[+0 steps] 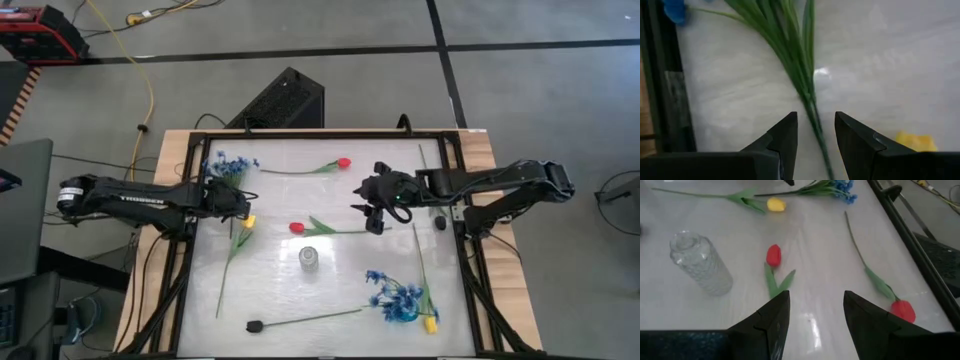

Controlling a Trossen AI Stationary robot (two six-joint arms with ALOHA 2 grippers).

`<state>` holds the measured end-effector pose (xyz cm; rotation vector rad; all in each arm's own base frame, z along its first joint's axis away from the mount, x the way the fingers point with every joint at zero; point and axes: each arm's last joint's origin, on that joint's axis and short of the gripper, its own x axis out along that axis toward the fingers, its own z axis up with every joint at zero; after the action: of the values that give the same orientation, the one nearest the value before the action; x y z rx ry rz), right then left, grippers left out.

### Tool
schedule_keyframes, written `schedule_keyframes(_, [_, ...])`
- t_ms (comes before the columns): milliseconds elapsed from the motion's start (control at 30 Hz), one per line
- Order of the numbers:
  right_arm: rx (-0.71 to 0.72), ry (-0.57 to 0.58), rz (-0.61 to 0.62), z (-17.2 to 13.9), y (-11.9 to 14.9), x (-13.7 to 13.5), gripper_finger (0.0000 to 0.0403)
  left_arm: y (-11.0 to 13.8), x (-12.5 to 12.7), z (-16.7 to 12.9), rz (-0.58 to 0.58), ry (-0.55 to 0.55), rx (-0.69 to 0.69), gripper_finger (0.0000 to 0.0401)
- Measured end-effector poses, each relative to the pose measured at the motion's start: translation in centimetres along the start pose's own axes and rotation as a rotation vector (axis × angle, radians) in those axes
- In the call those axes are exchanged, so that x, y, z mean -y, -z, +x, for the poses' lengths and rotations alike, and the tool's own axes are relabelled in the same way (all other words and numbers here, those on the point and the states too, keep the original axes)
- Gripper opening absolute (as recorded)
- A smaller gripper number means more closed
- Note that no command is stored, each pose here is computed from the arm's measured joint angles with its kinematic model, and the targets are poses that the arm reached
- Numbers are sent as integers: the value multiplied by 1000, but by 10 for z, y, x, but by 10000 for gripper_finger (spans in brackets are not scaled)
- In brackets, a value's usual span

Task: Sort flowers into vase by color
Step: Put the blue flowers into the blue vase

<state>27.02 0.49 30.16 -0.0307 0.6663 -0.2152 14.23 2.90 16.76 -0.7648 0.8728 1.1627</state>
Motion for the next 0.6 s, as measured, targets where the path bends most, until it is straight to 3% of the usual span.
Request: schedule_keyframes(600, [-2,-34,-35,-2,1,-7,210,17,1,40,-17,-14,-24,119])
